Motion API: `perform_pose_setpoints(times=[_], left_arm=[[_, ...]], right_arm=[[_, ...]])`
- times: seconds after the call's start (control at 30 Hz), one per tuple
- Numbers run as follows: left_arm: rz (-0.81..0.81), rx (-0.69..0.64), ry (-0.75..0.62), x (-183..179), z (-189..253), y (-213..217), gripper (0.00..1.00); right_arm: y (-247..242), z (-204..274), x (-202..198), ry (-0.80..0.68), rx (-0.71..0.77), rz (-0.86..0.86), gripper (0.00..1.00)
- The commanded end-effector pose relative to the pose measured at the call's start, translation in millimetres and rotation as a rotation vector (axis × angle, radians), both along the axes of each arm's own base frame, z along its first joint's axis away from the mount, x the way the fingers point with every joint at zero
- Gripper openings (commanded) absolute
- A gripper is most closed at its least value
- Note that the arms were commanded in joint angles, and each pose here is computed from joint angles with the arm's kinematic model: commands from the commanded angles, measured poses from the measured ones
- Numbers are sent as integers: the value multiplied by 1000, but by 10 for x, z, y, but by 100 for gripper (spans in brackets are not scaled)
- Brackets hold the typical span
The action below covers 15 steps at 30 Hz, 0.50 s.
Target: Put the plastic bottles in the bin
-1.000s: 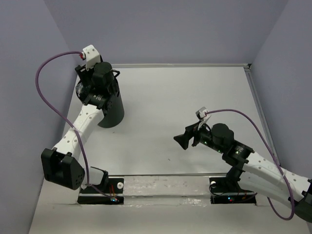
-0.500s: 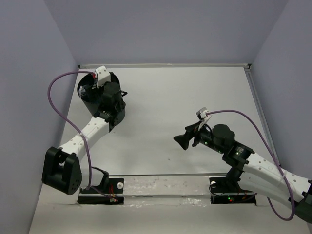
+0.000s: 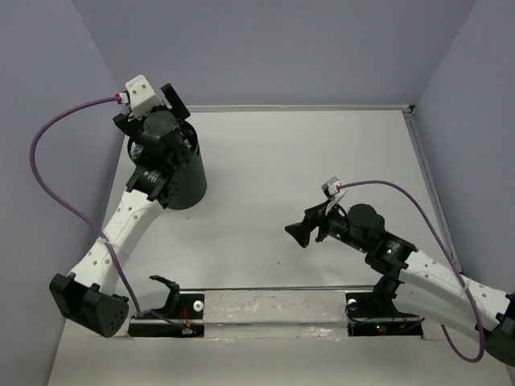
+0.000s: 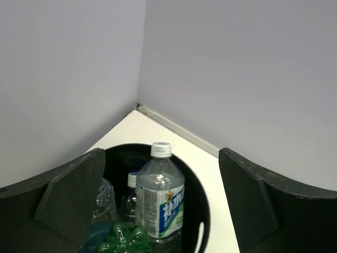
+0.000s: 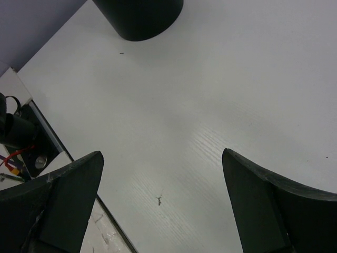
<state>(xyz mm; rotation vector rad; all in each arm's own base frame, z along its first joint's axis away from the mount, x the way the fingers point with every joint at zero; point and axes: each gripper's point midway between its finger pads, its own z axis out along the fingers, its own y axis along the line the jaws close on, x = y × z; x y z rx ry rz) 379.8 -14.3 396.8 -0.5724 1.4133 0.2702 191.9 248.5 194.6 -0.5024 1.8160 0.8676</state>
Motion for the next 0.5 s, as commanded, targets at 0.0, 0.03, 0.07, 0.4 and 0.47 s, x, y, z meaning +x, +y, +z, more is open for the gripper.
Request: perform_pose_setpoints(times=[0.0,0.03,0.07,0.4,0.47], left_arm=[[-135,-106,-91,-263,450,-82,99],[-245,-143,-110,-358,508,-211,99],[-319,-159,-129,-419,546,-302,99],[-952,-216,-260,-1656,424,-911,99],[-991,-214,-330,-1971,500,-837,99]], right_arm=[[-30,183,76,-67,56,-35,100],[-49,263,60,-87,76,-35,100],[-65,290,47,-97,86,-35,100],[-680,1331,-213,-294,383,-169,100],[-892,1539,-239,-343,428,-236,100]])
